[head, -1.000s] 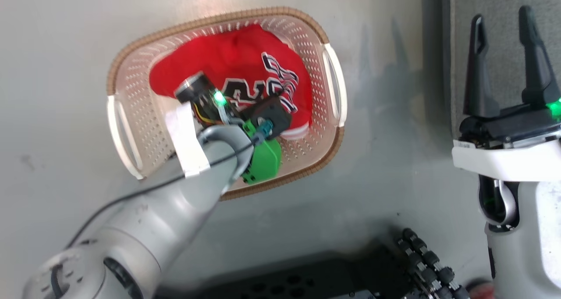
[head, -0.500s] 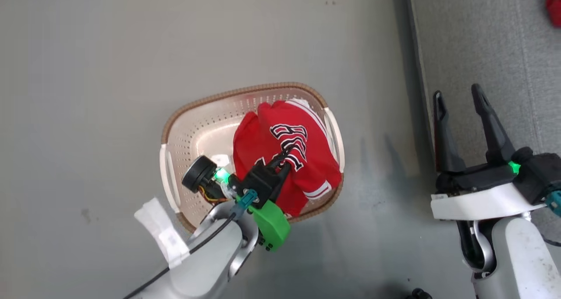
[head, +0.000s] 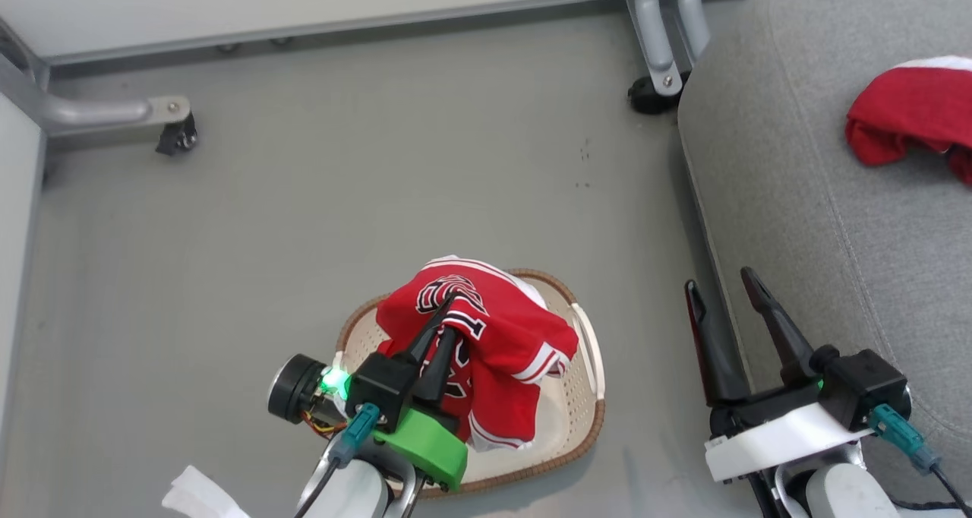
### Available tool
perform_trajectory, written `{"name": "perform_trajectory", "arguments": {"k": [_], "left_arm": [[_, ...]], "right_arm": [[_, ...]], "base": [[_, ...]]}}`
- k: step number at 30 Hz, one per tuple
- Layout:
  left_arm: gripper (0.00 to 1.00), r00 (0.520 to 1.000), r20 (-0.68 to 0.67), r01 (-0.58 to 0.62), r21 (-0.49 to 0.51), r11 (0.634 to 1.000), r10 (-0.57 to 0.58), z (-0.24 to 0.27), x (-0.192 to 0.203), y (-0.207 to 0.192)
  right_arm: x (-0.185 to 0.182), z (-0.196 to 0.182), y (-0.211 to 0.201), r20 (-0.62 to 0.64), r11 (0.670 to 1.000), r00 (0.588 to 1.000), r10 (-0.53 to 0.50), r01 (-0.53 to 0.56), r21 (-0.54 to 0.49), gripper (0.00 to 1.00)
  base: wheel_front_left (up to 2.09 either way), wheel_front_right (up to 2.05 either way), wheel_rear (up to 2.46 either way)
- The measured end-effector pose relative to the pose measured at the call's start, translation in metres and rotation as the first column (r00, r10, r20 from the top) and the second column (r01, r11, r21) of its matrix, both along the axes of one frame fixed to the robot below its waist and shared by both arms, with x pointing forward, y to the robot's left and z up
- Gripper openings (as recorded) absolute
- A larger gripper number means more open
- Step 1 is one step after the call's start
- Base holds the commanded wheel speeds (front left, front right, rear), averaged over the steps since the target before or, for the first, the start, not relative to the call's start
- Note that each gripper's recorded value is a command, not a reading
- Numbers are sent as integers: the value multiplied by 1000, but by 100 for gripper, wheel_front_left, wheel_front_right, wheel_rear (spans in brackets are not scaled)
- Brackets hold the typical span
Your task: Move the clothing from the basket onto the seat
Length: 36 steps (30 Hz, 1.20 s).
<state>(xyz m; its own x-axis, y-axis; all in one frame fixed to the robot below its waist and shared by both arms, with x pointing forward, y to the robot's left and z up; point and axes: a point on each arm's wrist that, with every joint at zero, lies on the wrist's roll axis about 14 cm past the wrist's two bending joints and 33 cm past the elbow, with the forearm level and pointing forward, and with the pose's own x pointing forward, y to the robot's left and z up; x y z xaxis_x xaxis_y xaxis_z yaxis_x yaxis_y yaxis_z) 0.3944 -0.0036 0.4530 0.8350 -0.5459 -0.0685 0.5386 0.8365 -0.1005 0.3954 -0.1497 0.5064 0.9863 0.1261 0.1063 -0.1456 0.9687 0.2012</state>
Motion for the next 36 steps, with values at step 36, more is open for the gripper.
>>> {"name": "perform_trajectory", "arguments": {"k": [36], "left_arm": [[0,880,470,101,-57,993,-63,161,-25,-13]], "right_arm": [[-43,32,71,82,973,970,229,-230,5,100]], "base": [[0,0,0]]}}
